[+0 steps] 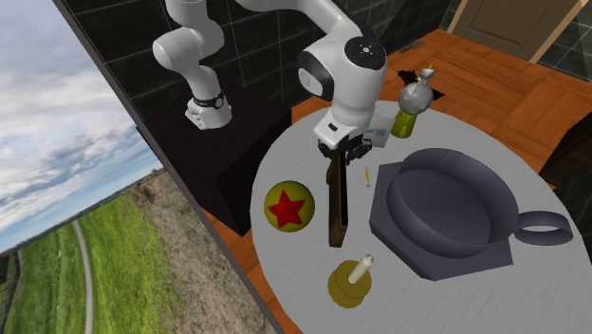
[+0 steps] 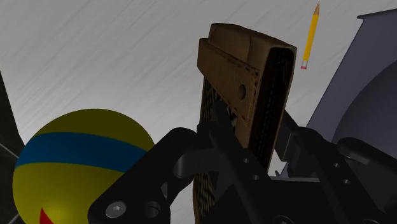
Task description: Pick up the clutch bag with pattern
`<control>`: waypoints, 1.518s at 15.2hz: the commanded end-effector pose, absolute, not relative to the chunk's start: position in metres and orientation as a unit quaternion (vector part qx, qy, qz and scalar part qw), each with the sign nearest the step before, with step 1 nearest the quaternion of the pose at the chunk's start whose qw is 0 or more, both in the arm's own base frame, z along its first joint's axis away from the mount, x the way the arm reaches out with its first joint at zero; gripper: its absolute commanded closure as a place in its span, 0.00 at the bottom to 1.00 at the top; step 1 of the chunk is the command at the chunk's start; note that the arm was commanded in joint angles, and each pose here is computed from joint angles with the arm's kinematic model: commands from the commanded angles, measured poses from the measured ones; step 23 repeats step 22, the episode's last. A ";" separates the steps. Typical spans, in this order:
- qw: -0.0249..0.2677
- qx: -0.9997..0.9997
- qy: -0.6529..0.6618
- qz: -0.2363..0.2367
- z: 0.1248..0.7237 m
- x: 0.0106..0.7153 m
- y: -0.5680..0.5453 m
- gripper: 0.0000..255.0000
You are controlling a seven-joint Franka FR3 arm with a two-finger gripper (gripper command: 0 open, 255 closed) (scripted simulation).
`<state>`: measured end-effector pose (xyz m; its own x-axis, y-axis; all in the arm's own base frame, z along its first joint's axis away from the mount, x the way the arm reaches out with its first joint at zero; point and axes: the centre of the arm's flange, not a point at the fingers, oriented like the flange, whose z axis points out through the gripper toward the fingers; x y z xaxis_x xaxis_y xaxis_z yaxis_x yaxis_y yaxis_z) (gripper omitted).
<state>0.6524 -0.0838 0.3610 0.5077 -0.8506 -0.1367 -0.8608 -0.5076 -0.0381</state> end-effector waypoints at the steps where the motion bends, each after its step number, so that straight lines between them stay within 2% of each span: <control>1: 0.050 -0.867 0.494 0.050 0.361 0.652 -0.084 1.00; 5: 0.050 -0.867 0.494 0.050 0.360 0.652 -0.084 1.00; 20: 0.050 -0.867 0.494 0.050 0.439 0.652 -0.084 1.00; 23: 0.050 -0.867 0.494 0.050 0.440 0.652 -0.084 1.00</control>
